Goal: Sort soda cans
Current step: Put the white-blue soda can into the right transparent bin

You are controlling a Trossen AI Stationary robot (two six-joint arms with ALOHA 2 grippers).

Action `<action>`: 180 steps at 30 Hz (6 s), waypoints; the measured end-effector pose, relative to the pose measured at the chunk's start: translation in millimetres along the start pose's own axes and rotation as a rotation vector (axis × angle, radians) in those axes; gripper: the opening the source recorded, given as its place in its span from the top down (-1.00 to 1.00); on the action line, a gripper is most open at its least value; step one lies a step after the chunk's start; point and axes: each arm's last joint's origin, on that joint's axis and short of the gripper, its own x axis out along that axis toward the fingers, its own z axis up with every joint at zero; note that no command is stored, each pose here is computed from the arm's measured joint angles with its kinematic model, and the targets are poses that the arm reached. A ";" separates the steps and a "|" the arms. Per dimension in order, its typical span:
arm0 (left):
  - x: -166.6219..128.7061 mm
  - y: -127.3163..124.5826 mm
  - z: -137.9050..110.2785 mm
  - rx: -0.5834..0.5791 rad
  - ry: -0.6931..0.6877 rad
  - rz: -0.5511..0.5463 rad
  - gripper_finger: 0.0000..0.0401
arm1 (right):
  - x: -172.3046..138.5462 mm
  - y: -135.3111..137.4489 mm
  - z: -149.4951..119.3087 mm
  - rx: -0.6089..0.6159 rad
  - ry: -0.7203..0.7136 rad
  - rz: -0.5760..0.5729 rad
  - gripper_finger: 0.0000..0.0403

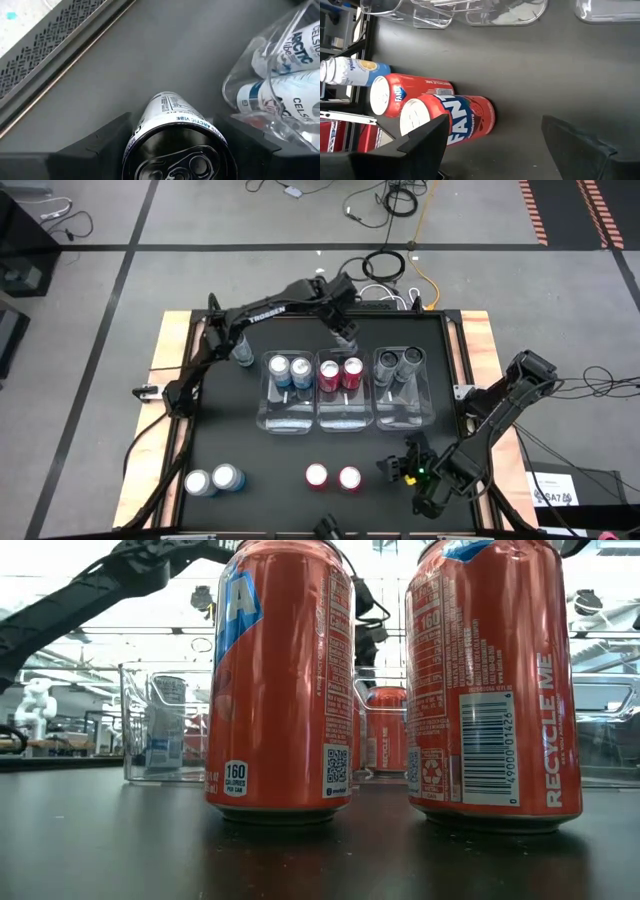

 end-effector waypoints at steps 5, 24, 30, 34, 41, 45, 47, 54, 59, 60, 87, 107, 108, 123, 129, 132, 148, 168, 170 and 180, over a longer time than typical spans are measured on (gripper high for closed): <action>-1.3 -1.4 0.8 -0.002 -0.012 -0.001 -0.36 | 0.0 -1.2 0.6 -0.009 -0.007 -0.010 -0.54; -49.9 -7.5 13.8 0.031 -0.150 0.037 -0.36 | 0.0 -2.1 1.3 -0.009 -0.015 -0.017 -0.54; -84.4 -13.3 18.1 0.045 -0.248 0.009 -0.36 | 0.0 -3.1 2.1 -0.017 -0.022 -0.025 -0.54; -115.4 -18.8 19.6 0.075 -0.334 -0.014 -0.36 | 0.0 -3.9 2.7 -0.024 -0.027 -0.033 -0.54; -181.4 -26.7 -2.4 0.145 -0.339 -0.013 -0.36 | -0.2 -6.1 4.5 -0.042 -0.042 -0.054 -0.54; -227.0 -37.1 -25.3 0.188 -0.349 -0.022 -0.36 | -0.4 -8.0 6.0 -0.058 -0.054 -0.072 -0.54; -247.2 -44.2 -38.0 0.208 -0.357 -0.026 -0.36 | -0.6 -9.5 7.3 -0.071 -0.064 -0.086 -0.54; -296.5 -71.1 -87.0 0.207 -0.314 -0.077 -0.36 | -2.0 -16.3 13.7 -0.133 -0.114 -0.153 -0.54; -303.9 -94.8 -114.8 0.162 -0.246 -0.072 -0.36 | -4.6 -22.2 20.4 -0.214 -0.158 -0.219 -0.54; -304.3 -100.4 -118.9 0.153 -0.243 -0.074 -0.36 | -5.4 -22.6 21.4 -0.236 -0.159 -0.224 -0.54; -152.1 -259.4 -196.2 0.505 0.084 -0.066 -0.36 | -13.4 -18.2 17.5 -0.240 0.035 -0.231 -0.54; -31.7 -270.7 -187.5 0.384 0.177 -0.051 -0.36 | -12.3 -9.5 9.2 -0.338 0.111 -0.132 -0.54; -31.4 -270.5 -187.4 0.381 0.173 -0.044 -0.36 | -12.3 -9.4 9.1 -0.347 0.112 -0.130 -0.54; -31.1 -265.9 -190.3 0.257 0.197 0.027 -0.36 | -12.3 -9.5 9.1 -0.419 0.116 -0.127 -0.54; -30.4 -265.3 -190.8 0.243 0.192 0.041 -0.36 | -12.3 -9.4 9.2 -0.431 0.115 -0.125 -0.54; -30.4 -265.2 -190.9 0.243 0.192 0.042 -0.36 | -12.3 -9.4 9.2 -0.431 0.114 -0.125 -0.54; -30.0 -265.7 -191.1 0.243 0.191 0.039 -0.36 | -12.3 -9.4 9.3 -0.431 0.114 -0.125 -0.54; -31.7 -264.3 -189.1 0.173 0.274 -0.037 -0.90 | -12.3 -9.3 9.3 -0.431 0.110 -0.122 -0.54; -34.7 -263.6 -187.2 0.168 0.276 -0.050 -0.91 | -12.3 -9.3 9.3 -0.431 0.109 -0.122 -0.54; -100.8 -255.9 -169.3 0.208 0.162 -0.151 -0.92 | -30.5 13.3 13.5 -0.496 0.059 -0.038 -0.54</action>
